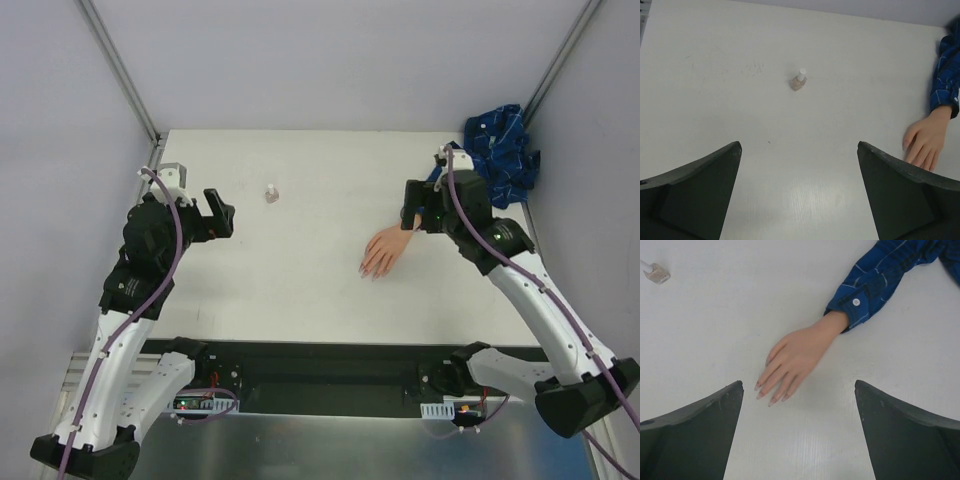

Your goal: Paint the nails

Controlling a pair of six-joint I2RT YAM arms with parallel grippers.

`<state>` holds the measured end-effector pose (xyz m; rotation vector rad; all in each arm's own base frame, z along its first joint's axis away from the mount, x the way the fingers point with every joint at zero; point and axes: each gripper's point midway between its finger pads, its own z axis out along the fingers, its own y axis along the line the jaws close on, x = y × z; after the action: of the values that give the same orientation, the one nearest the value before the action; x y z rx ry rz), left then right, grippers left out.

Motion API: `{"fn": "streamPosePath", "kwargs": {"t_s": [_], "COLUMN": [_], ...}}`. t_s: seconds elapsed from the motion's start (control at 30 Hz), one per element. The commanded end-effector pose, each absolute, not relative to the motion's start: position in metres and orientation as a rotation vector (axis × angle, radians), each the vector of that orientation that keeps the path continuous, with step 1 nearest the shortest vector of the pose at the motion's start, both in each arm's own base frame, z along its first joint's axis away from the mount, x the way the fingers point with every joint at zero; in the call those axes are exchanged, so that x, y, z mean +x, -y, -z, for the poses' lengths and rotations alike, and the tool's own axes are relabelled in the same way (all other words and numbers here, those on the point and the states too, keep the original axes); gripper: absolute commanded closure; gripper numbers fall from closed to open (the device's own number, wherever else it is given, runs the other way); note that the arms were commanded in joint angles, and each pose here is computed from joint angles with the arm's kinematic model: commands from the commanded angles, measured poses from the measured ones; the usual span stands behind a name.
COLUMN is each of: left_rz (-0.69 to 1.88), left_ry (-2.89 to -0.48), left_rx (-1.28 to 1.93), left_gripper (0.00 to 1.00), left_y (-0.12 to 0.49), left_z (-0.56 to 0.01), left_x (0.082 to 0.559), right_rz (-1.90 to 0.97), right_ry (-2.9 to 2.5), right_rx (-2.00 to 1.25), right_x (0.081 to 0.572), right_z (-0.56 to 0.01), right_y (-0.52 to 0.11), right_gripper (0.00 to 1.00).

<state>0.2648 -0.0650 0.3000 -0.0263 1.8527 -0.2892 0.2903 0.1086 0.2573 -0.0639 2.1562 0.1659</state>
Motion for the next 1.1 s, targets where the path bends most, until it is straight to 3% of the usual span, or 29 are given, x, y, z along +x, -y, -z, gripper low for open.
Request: {"fn": "streamPosePath", "kwargs": {"t_s": [0.0, 0.27, 0.5, 0.7, 0.9, 1.07], "left_rz": [0.276, 0.248, 0.233, 0.316, 0.350, 0.361], "left_ry": [-1.848, -1.821, -1.824, -1.844, -1.863, -1.872], "left_rx": [-0.177, -0.305, -0.300, -0.253, -0.253, -0.254], "left_gripper": [0.01, 0.01, 0.01, 0.01, 0.01, 0.01], "left_y": [0.053, 0.037, 0.033, 0.048, 0.054, 0.057], "left_z": [-0.290, -0.274, -0.274, -0.271, -0.266, -0.263], "left_x": [0.268, 0.253, 0.238, 0.232, 0.232, 0.233], "right_rz": [-0.258, -0.451, -0.531, -0.473, -0.441, -0.459], "right_ry": [-2.064, -1.933, -1.948, -2.008, -2.013, -2.010], "right_rx": [-0.015, -0.153, -0.399, -0.489, -0.419, -0.359], "right_x": [0.322, 0.367, 0.413, 0.449, 0.478, 0.491], "right_z": [-0.281, -0.288, -0.231, -0.168, -0.142, -0.130], "right_y": [-0.153, -0.277, -0.411, -0.463, -0.480, -0.490], "right_gripper": [0.04, 0.04, 0.04, 0.01, 0.10, 0.30]}}
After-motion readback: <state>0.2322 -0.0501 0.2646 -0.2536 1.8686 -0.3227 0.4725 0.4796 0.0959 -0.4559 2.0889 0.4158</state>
